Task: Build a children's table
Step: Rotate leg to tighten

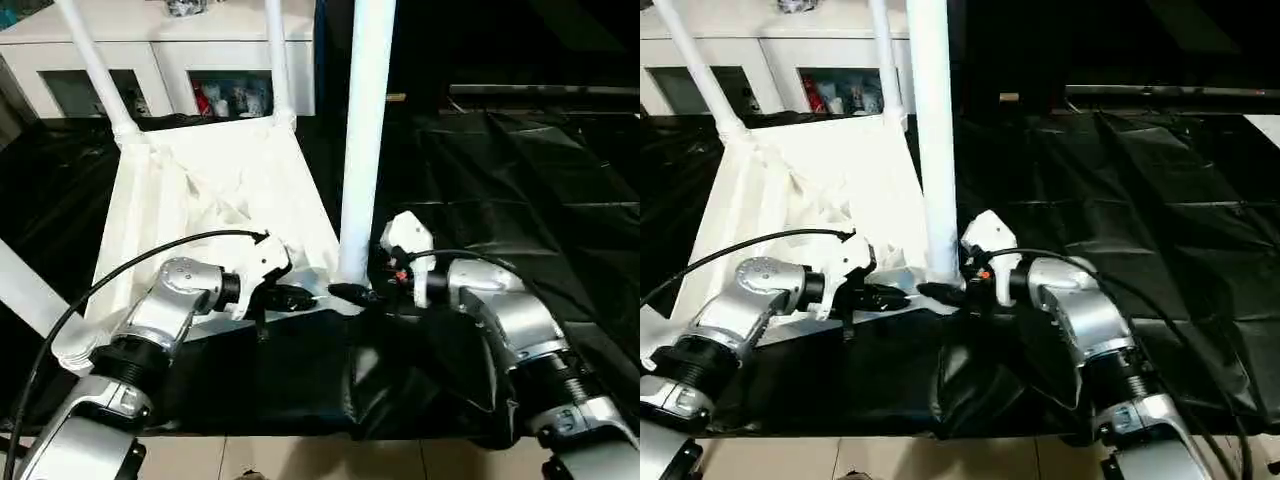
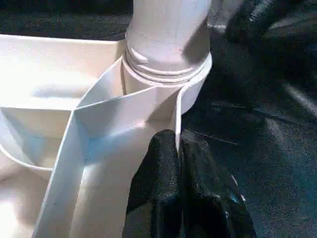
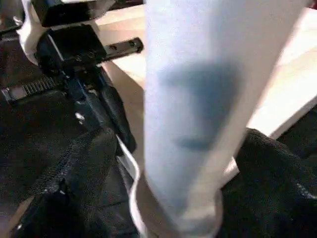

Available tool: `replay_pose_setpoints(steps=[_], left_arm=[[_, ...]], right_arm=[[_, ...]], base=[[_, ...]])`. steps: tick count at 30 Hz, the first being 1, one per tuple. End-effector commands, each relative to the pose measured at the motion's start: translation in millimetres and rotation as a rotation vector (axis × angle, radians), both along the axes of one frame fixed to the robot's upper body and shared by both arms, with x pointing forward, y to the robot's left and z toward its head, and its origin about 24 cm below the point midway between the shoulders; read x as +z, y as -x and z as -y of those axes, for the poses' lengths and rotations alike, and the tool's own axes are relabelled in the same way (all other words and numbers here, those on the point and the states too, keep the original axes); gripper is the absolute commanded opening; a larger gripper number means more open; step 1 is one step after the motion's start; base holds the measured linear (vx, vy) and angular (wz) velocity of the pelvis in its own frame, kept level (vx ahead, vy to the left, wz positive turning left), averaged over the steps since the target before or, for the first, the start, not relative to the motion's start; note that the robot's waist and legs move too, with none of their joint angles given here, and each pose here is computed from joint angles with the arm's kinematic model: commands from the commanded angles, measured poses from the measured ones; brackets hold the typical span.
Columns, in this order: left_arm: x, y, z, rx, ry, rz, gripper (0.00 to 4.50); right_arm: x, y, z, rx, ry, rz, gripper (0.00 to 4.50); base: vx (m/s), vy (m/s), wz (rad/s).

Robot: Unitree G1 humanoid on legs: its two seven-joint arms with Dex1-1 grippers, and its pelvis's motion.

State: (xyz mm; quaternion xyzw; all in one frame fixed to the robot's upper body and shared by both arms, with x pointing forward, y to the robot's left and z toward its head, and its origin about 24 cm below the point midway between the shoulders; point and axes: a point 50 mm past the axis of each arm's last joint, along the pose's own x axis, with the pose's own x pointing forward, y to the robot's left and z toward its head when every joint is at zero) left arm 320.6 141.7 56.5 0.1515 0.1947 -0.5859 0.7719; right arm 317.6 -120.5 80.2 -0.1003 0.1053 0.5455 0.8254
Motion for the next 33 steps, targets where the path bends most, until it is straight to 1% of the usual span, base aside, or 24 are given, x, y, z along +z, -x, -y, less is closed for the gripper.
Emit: replay_pose_setpoints(steps=[1, 5, 12, 14, 16, 18, 20, 21, 23, 24, 26, 27, 29, 31, 33], left_arm=[[13.0, 0.5, 6.1, -0.064, 0.019, 0.053, 0.0], [13.8, 3.0, 6.7, -0.064, 0.032, 0.051, 0.0], [10.2, 7.7, 6.2, -0.075, 0.035, 0.021, 0.0], [11.1, 9.9, 7.1, -0.092, 0.038, 0.01, 0.0], [13.6, 11.1, 8.7, -0.112, 0.039, 0.003, 0.0], [13.7, 11.4, 9.2, -0.121, 0.032, 0.004, 0.0], [13.7, 11.4, 9.4, -0.123, 0.03, 0.003, 0.0], [13.7, 11.4, 9.4, -0.124, 0.029, 0.003, 0.0], [13.7, 10.6, 9.6, -0.122, 0.027, 0.002, 0.0], [13.6, 10.4, 9.7, -0.122, 0.026, 0.002, 0.0], [13.7, 10.0, 10.2, -0.12, 0.024, 0.003, 0.0], [13.7, 9.9, 10.7, -0.119, 0.025, 0.002, 0.0], [13.5, 9.9, 11.3, -0.119, 0.027, 0.001, 0.0], [12.9, 10.1, 11.8, -0.119, 0.028, -0.002, 0.0], [12.0, 10.2, 12.1, -0.115, 0.032, -0.005, 0.0]], right_arm=[[4.5, 3.3, 1.1, 0.014, -0.011, 0.019, 4.04], [7.4, 9.6, 5.5, 0.032, -0.064, 0.003, 4.04], [0.5, 12.5, 4.0, 0.051, -0.06, -0.001, 4.04], [-0.5, 10.6, 3.0, 0.037, -0.058, 0.0, 4.04], [-6.2, 6.9, 3.7, 0.019, -0.01, 0.008, 4.04], [-8.6, 6.1, 3.3, 0.022, 0.002, 0.009, 4.04], [-9.2, 5.3, 2.3, 0.023, 0.002, 0.008, 3.78], [-9.2, 5.2, 2.1, 0.024, 0.002, 0.008, 3.78], [-8.7, 4.0, 0.3, 0.031, 0.002, 0.011, 3.58], [-8.6, 3.9, 0.0, 0.034, 0.001, 0.011, 3.58], [-8.5, 3.3, -0.4, 0.036, 0.001, 0.014, 3.33], [-7.8, 3.2, -0.8, 0.039, -0.008, 0.014, 3.23], [-7.3, 3.0, -1.0, 0.041, -0.017, 0.013, 3.2], [-7.3, 3.7, -1.0, 0.049, -0.026, 0.014, 2.91], [-8.5, 5.6, -1.8, 0.06, -0.038, 0.005, 2.79]], base=[[0.0, 0.0, 0.0], [0.0, 0.0, 0.0], [0.0, 0.0, 0.0], [0.0, 0.0, 0.0], [0.0, 0.0, 0.0], [0.0, 0.0, 0.0], [0.0, 0.0, 0.0], [0.0, 0.0, 0.0], [0.0, 0.0, 0.0], [0.0, 0.0, 0.0], [0.0, 0.0, 0.0], [0.0, 0.0, 0.0], [0.0, 0.0, 0.0], [0.0, 0.0, 0.0], [0.0, 0.0, 0.0]])
